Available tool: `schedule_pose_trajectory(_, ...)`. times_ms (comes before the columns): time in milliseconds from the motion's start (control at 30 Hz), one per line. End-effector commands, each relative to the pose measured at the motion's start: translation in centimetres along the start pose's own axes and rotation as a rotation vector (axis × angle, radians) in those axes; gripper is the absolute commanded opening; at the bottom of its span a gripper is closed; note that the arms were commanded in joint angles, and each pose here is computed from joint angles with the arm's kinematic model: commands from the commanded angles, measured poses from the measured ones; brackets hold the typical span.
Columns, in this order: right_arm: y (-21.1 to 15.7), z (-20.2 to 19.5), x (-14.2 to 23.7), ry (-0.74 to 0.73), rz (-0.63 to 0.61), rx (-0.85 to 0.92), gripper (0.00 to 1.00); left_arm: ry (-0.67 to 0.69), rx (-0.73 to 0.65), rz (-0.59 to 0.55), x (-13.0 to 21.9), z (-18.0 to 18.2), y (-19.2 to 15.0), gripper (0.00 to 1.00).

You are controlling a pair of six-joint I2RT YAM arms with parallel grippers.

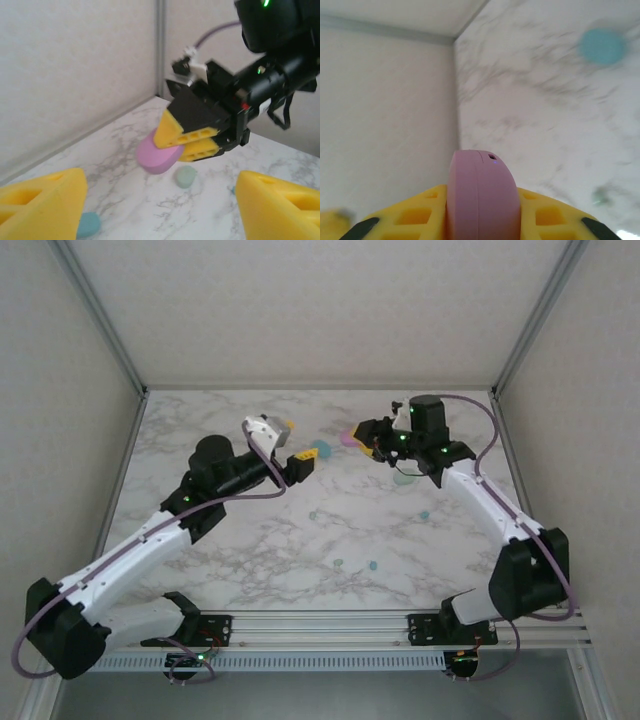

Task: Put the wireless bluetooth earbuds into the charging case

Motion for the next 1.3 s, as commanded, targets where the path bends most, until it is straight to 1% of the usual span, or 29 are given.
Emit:
schedule_pose_trajectory(0,0.1,-6.1,-3.5,-0.166,0.050,-0.044,0.10,0.172,0.057,-0.082,2.1,1.3,1.7,0.90)
schedule_pose_trajectory(67,0.5,-7.5,-5.4,-0.200,0.106,-0.028,0.11,0.249,0.117,-0.101,3.1,1.9,2.4,0.96)
schedule_pose_trajectory(133,0.8,-8.8,-6.8,-0.241,0.143,-0.017,0.11,0.299,0.161,-0.093,3.8,2.4,2.8,1.00)
schedule_pose_trajectory(267,1.7,-10.3,-8.7,-0.276,0.176,0.009,0.12,0.374,0.225,-0.058,4.7,3.1,3.0,1.00)
schedule_pose_trajectory(367,2.2,-11.8,-10.2,-0.299,0.206,0.003,0.12,0.459,0.288,-0.042,5.1,4.0,3.0,1.00)
schedule_pose_trajectory(467,2.5,-12.8,-11.3,-0.282,0.223,-0.016,0.13,0.436,0.273,0.006,5.0,3.8,2.8,1.00)
schedule_pose_trajectory(667,2.4,-14.5,-12.5,-0.317,0.244,-0.032,0.15,0.426,0.259,0.015,5.3,3.6,3.0,1.00)
schedule_pose_trajectory(833,1.7,-15.8,-12.8,-0.341,0.280,-0.044,0.18,0.418,0.249,0.021,5.3,3.5,2.9,1.00)
schedule_pose_trajectory(1000,1.2,-16.3,-12.3,-0.374,0.306,-0.037,0.25,0.419,0.251,0.018,4.9,3.6,2.9,1.00)
schedule_pose_trajectory(1100,1.2,-15.9,-11.5,-0.399,0.310,-0.011,0.27,0.419,0.251,0.023,4.7,3.7,2.8,1.00)
schedule_pose_trajectory(1200,1.5,-15.5,-10.7,-0.436,0.305,0.023,0.37,0.418,0.251,0.024,4.7,3.7,2.7,1.00)
schedule_pose_trajectory(1267,1.7,-15.3,-10.3,-0.455,0.306,0.038,0.41,0.423,0.252,0.020,4.7,3.8,2.7,1.00)
Point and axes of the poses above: each hand's point on the last joint's axis, 136 mm out from that joint toward the fingers, its own x axis back along the fingers, its own z axis along the line the jaws close on, y = z × x, the point moved 7 cm from there along x, back along the fingers, and after that the axes turned 12 degrees about x, right-handed, at the moved point
